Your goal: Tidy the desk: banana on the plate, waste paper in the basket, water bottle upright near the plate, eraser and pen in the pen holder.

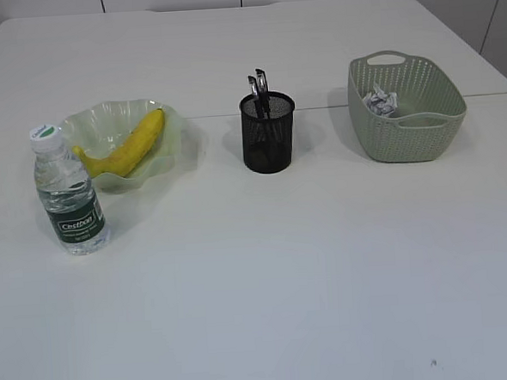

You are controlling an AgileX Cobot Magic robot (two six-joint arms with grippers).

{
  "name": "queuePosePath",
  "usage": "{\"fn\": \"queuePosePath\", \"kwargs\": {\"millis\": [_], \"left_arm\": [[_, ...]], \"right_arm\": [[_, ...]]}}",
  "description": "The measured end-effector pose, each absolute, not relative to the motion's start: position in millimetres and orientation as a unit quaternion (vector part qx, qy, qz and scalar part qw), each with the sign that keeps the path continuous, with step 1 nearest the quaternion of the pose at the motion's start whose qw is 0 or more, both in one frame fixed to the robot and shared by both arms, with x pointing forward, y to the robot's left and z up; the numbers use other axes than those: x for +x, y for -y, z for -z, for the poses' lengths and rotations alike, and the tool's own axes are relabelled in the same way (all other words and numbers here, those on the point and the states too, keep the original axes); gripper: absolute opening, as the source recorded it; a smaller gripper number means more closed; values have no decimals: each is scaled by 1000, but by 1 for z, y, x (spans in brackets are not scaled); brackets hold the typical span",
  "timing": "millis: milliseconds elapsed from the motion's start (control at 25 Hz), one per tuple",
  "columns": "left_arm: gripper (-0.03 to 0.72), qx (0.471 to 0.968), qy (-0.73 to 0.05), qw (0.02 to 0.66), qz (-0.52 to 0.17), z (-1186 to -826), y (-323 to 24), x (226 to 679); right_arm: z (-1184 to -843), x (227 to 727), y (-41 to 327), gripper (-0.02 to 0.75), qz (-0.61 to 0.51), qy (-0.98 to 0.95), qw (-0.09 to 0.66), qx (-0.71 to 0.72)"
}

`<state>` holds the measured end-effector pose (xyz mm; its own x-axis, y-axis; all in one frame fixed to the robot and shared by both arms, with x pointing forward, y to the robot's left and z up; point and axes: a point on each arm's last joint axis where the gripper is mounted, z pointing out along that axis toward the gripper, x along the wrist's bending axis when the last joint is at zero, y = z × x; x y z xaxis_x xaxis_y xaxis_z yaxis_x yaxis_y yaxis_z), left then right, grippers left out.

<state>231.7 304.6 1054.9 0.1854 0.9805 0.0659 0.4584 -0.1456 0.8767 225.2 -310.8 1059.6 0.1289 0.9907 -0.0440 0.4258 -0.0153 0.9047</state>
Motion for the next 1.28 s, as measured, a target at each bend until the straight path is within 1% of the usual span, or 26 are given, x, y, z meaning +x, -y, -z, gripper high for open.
{"fn": "queuePosePath", "kwargs": {"millis": [360, 1280], "left_arm": [[215, 632, -583, 349, -374, -1055, -304, 231], [215, 630, -585, 347, -375, -1055, -303, 231]], "right_arm": [[-1060, 225, 311, -12, -340, -566, 415, 626], [-1060, 225, 311, -12, -340, -566, 415, 626]]}}
